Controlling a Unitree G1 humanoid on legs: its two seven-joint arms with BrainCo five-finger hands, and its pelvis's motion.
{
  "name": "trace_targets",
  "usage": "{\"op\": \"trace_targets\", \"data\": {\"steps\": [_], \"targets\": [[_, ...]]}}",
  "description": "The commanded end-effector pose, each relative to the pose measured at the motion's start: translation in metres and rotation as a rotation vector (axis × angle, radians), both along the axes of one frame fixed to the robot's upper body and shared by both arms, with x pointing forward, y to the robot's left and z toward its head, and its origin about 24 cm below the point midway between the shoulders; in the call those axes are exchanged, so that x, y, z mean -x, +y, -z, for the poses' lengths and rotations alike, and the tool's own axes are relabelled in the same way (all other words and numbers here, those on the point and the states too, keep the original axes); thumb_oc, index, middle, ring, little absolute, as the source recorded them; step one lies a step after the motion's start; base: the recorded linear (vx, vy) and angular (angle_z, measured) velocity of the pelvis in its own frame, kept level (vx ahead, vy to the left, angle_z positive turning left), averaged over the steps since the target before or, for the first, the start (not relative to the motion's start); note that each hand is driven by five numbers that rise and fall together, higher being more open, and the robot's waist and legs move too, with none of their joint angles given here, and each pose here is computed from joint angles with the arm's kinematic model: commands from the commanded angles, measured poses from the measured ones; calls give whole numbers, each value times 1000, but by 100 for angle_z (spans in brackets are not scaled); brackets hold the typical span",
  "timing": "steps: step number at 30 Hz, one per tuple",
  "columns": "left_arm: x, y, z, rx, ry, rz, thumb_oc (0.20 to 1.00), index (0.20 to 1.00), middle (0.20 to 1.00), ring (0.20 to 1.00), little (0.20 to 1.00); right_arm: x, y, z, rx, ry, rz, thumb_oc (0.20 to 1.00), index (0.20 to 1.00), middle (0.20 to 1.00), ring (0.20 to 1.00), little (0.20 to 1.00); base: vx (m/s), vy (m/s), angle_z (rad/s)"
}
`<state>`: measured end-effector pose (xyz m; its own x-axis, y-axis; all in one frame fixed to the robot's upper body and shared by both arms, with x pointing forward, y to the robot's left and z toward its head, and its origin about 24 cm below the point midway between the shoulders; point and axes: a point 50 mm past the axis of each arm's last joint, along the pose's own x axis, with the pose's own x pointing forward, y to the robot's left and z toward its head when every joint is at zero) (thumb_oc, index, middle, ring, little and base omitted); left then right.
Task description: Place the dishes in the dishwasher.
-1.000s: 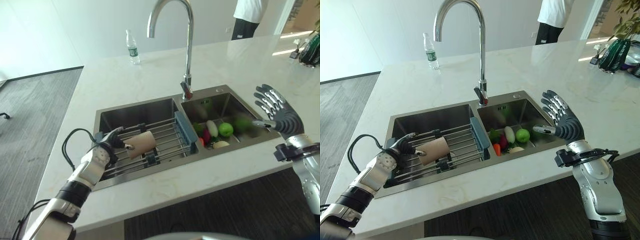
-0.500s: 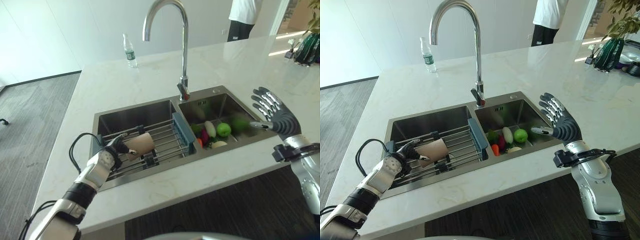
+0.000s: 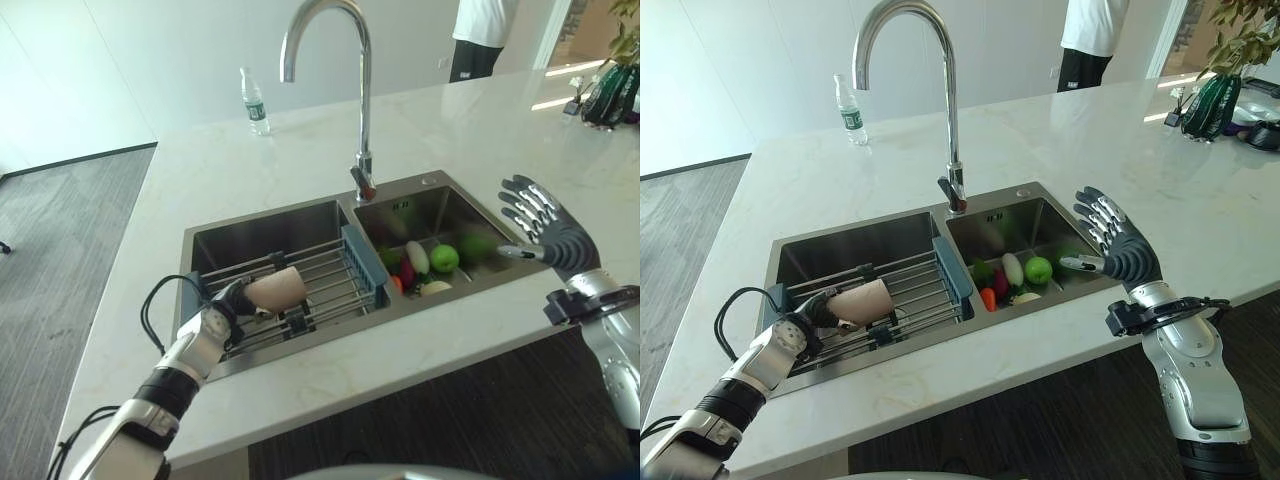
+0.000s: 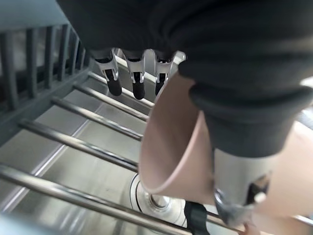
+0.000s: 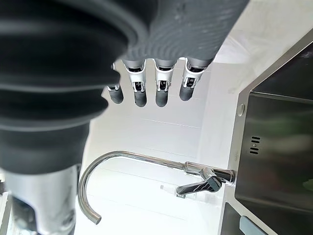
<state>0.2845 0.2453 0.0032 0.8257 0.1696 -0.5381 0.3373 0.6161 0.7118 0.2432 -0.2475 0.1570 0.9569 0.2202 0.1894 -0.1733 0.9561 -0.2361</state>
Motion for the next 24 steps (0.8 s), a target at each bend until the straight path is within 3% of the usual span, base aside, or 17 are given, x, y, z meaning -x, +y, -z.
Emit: {"op": "trace_targets", "data": {"steps": [1, 8, 9, 10, 24], "targets": [[-27, 5, -27, -97, -99, -3, 1000, 1000, 1000, 1000, 1000, -6, 11, -49, 63, -204, -67, 1000, 1000, 1000, 1000, 1000, 18, 14, -12], [-27, 6, -23, -112, -78, -18, 1000, 1000, 1000, 1000, 1000, -6, 12, -50, 64, -204, -75, 1000, 1000, 1000, 1000, 1000, 1, 1, -1], [-27, 7, -23, -122, -81, -16, 573, 573, 573, 573, 573, -6, 11, -50, 64, -205, -75, 1000, 1000, 1000, 1000, 1000, 0, 0, 0], [-27, 6, -24, -123, -88, -11, 200, 200, 200, 200, 200, -5, 11, -50, 64, -206, -75, 1000, 1000, 1000, 1000, 1000, 0, 0, 0], [-35, -4, -53, -196, -148, 215, 200, 200, 200, 200, 200, -7, 9, -48, 61, -212, -70, 1000, 1000, 1000, 1000, 1000, -2, 1, 0]]}}
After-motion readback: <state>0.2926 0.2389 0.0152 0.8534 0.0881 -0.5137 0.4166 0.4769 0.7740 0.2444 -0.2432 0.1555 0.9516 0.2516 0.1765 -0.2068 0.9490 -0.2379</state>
